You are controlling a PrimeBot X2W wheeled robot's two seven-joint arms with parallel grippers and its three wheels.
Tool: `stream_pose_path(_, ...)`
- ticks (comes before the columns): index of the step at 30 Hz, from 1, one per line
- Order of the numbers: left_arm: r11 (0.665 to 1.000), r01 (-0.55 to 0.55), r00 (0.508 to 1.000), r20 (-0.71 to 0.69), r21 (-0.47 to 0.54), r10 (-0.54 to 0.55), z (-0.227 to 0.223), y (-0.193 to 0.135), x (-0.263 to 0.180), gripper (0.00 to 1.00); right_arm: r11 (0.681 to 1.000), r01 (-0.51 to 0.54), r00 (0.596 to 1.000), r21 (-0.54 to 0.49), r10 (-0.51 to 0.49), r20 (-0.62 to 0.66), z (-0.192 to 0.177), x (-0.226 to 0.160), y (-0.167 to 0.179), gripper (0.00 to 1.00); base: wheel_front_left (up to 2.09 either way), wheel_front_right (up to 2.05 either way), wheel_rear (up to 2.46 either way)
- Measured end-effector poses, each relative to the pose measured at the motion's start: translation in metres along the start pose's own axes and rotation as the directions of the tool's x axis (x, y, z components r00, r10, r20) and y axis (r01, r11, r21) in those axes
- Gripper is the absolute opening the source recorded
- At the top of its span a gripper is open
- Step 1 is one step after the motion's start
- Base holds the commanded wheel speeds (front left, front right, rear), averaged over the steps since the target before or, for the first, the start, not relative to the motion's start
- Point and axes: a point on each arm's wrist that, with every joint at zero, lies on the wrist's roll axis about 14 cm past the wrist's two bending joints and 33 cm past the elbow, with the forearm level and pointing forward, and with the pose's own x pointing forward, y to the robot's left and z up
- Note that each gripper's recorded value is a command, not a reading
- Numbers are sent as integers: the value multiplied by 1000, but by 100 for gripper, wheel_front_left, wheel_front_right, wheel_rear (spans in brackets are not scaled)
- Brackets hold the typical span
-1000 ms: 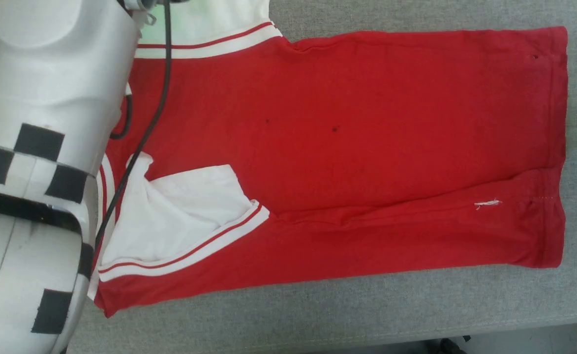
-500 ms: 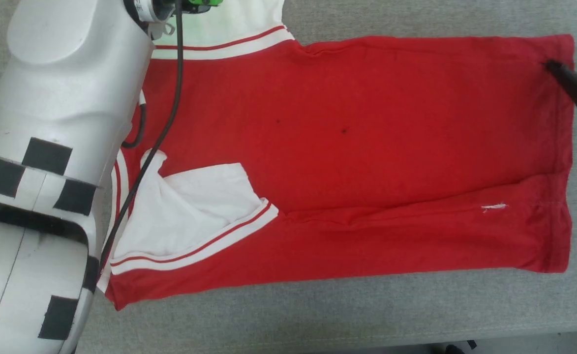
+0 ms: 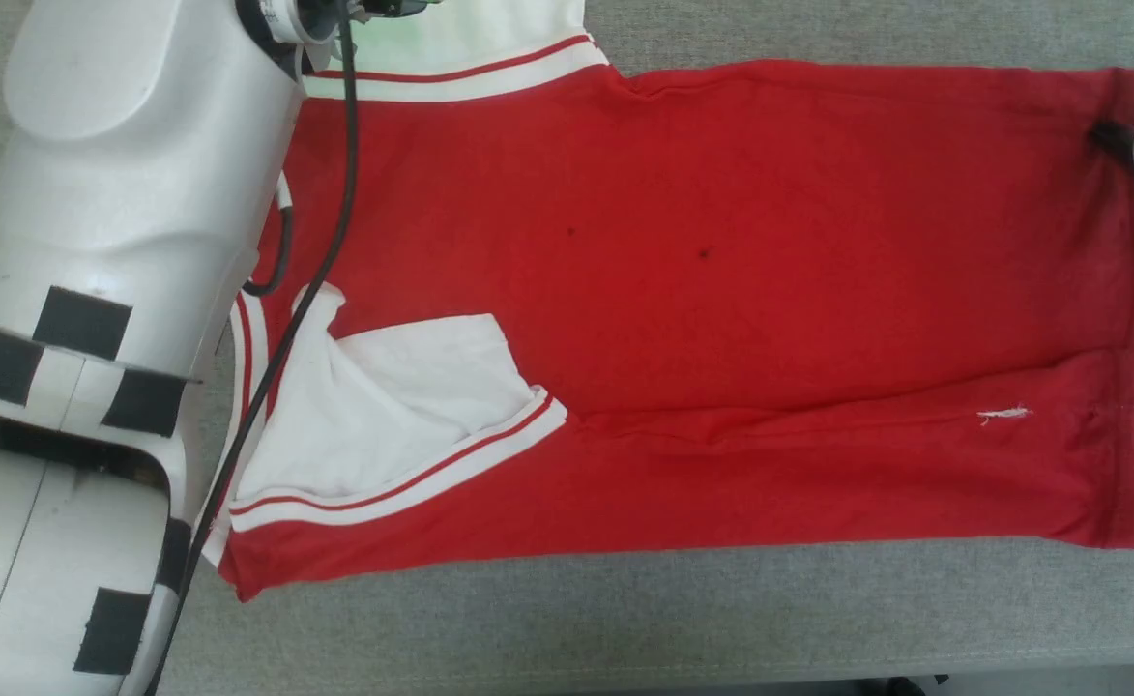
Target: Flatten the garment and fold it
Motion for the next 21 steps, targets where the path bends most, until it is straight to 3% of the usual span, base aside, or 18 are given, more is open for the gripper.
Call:
stream_pose_path(10, 990, 119, 976, 192, -81, -102, 29, -12, -41, 0, 998, -3, 988, 64, -7, 154, 13, -22, -4, 0, 0, 0, 0)
stream_pose_path(21, 968, 241, 884, 428, -77, -186, 44, -36, -137, 0, 989, 4, 955, 145, -47, 293, 2, -75, -12, 0, 0, 0, 0)
